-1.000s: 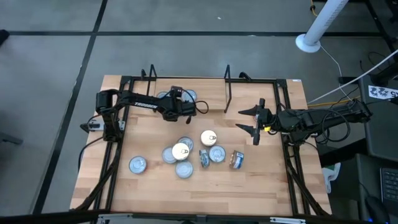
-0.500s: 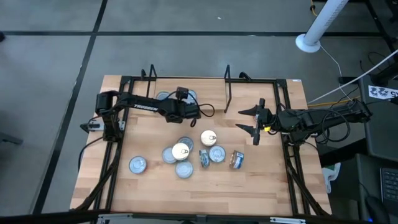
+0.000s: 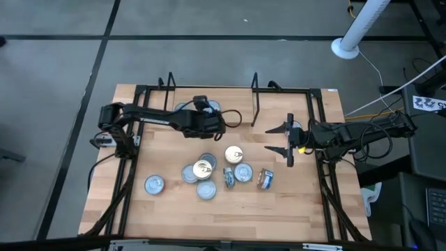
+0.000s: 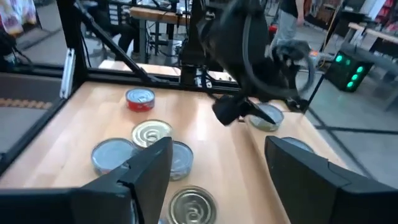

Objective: Stack canned seafood by type on shelf
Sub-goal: Put the green tuna can on the shelf

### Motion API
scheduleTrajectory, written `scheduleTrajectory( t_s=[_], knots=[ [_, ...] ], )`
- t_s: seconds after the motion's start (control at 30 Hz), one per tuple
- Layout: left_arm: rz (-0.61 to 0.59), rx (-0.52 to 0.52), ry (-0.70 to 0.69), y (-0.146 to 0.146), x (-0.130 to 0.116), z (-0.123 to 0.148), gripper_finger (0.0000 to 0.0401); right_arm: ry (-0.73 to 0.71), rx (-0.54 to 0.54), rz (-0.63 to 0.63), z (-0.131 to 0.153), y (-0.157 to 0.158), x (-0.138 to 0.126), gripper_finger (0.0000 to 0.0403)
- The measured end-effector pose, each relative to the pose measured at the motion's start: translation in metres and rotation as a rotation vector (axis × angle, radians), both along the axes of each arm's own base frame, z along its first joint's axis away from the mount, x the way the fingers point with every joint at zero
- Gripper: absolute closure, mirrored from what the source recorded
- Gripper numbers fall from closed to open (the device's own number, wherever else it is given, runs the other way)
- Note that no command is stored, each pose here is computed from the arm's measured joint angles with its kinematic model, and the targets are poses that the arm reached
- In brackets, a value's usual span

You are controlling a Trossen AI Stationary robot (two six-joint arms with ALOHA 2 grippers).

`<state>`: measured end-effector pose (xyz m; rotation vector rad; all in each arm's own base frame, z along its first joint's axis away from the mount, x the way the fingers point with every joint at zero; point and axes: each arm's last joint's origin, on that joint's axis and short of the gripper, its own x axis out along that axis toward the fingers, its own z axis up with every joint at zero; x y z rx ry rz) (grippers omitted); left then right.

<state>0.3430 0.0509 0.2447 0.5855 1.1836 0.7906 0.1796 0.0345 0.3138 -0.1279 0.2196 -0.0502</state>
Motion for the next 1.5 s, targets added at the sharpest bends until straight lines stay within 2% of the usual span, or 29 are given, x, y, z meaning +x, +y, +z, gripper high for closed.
scheduleTrajectory(
  t_s=[0.2,0.47,0.77,1.07,1.17,1.4,1.5],
  knots=[
    [0.089,-0.059,-0.254,-0.018,-0.015,0.028,0.0138,0.026,-0.131,0.047,-0.003,0.001,0.004,0.0146],
    [0.091,-0.250,-0.470,-0.048,-0.031,0.053,0.0138,0.095,-0.257,0.306,-0.019,0.012,0.022,0.0146],
    [0.027,-0.328,-0.493,-0.078,-0.035,0.055,0.0138,0.198,-0.406,0.393,-0.046,0.019,0.048,0.0146],
    [0.048,-0.405,-0.563,-0.096,-0.036,0.055,0.0138,0.242,-0.433,0.496,-0.065,0.026,0.066,0.0146],
    [0.056,-0.417,-0.580,-0.099,-0.036,0.055,0.0138,0.264,-0.434,0.515,-0.063,0.028,0.075,0.0146],
    [0.078,-0.429,-0.604,-0.099,-0.036,0.055,0.0138,0.352,-0.546,0.598,-0.056,0.036,0.105,0.0146],
    [0.078,-0.428,-0.603,-0.099,-0.036,0.055,0.0138,0.413,-0.562,0.625,-0.060,0.038,0.115,0.0146]
  ],
)
